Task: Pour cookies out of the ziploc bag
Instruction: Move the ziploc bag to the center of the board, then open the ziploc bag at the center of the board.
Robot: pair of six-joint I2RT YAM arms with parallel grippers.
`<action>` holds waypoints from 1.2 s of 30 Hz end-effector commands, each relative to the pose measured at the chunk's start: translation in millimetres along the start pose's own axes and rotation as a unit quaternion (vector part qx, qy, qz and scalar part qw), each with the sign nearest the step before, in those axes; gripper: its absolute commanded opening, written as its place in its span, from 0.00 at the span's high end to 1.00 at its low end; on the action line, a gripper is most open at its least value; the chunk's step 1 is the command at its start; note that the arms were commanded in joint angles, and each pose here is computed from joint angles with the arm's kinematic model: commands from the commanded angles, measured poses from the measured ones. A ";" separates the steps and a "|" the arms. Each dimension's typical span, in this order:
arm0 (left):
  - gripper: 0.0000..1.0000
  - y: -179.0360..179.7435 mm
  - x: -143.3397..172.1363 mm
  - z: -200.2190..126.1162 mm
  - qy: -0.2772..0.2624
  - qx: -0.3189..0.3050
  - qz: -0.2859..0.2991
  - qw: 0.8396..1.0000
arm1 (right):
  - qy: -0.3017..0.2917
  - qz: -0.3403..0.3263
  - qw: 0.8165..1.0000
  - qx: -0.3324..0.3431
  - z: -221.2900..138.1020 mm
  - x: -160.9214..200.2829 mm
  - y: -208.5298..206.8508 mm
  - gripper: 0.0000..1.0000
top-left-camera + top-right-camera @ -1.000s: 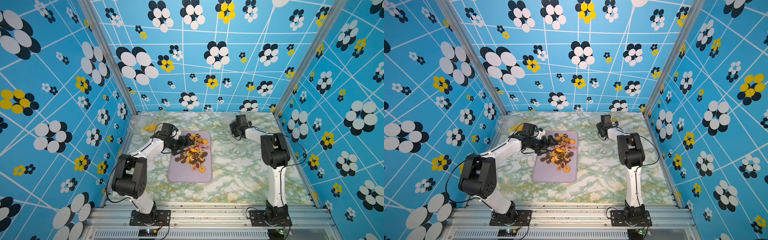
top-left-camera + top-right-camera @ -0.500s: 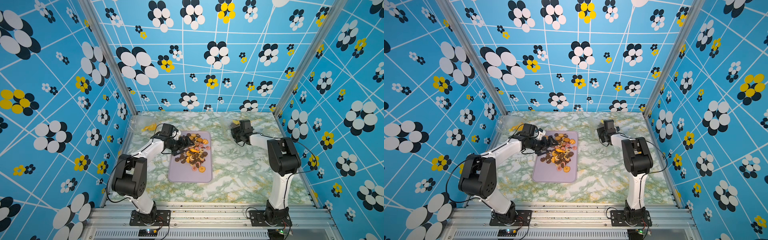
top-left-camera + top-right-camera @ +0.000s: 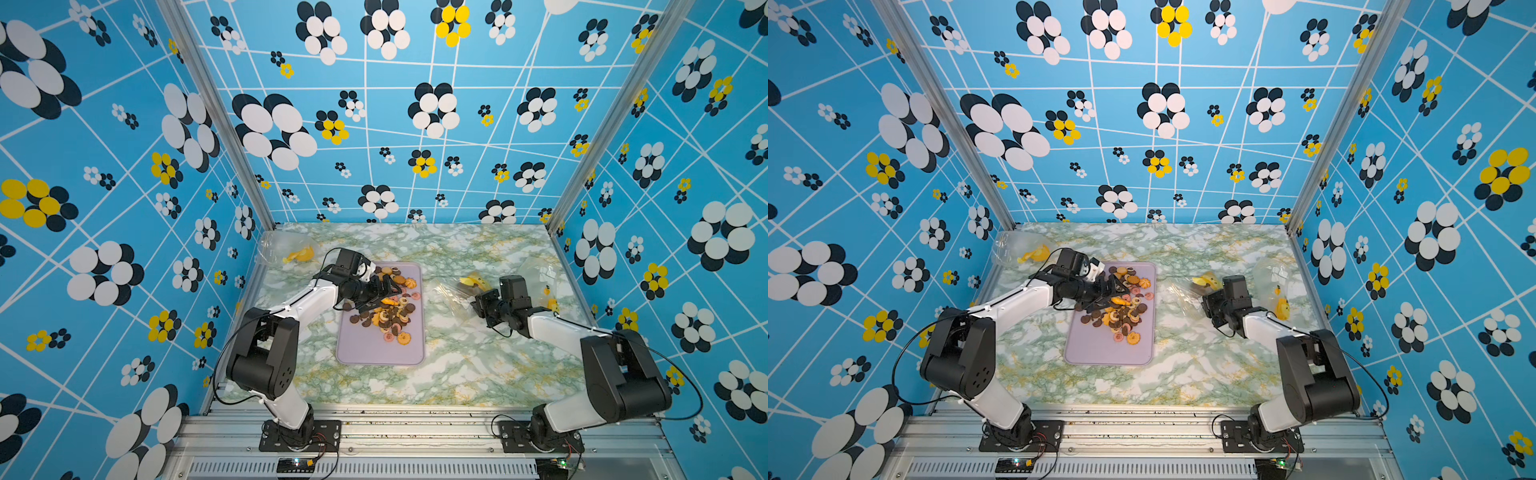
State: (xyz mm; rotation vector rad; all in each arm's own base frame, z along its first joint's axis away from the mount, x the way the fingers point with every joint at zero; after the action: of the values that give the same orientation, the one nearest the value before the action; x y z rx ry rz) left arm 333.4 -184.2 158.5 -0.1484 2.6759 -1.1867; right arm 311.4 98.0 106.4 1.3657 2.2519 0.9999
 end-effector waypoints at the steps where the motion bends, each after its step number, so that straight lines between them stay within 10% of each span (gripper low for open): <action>1: 0.01 -7.7 -3.3 5.2 -0.001 0.003 0.007 1.000 | 0.033 -0.025 0.999 0.025 -15.6 19.2 -13.8 1.00; 12: 0.00 -11.4 -4.1 9.8 0.008 -0.007 0.017 1.000 | 0.089 -0.157 0.980 0.084 -50.8 60.7 -21.2 0.45; 17: 0.00 -10.3 -3.9 7.7 0.010 -0.018 0.025 0.999 | 0.069 -0.334 0.922 0.184 -93.6 69.4 -2.6 0.24; 24: 0.01 1.2 -10.4 -1.0 0.005 -0.027 0.012 1.000 | 0.105 -0.525 0.806 0.252 -59.7 101.3 44.4 0.29; 36: 0.01 26.2 -9.6 -39.2 -0.022 -0.038 -0.024 0.999 | 0.158 -0.569 0.751 0.295 47.8 104.1 39.6 0.55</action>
State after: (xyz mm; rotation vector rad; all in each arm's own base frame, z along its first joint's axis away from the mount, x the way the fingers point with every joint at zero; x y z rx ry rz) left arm 345.4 -143.0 165.2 -0.2563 2.6773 -1.0966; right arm 310.6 219.2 108.3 -0.2258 3.0255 0.0778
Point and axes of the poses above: each gripper's point midway between its finger pads, its own z axis out along the fingers, its own y axis along the line the jaws close on, x = y × z, the point moved 6 cm from there along -z, back along the fingers, and after that the axes turned 1 degree about z, right-handed, at the moved point
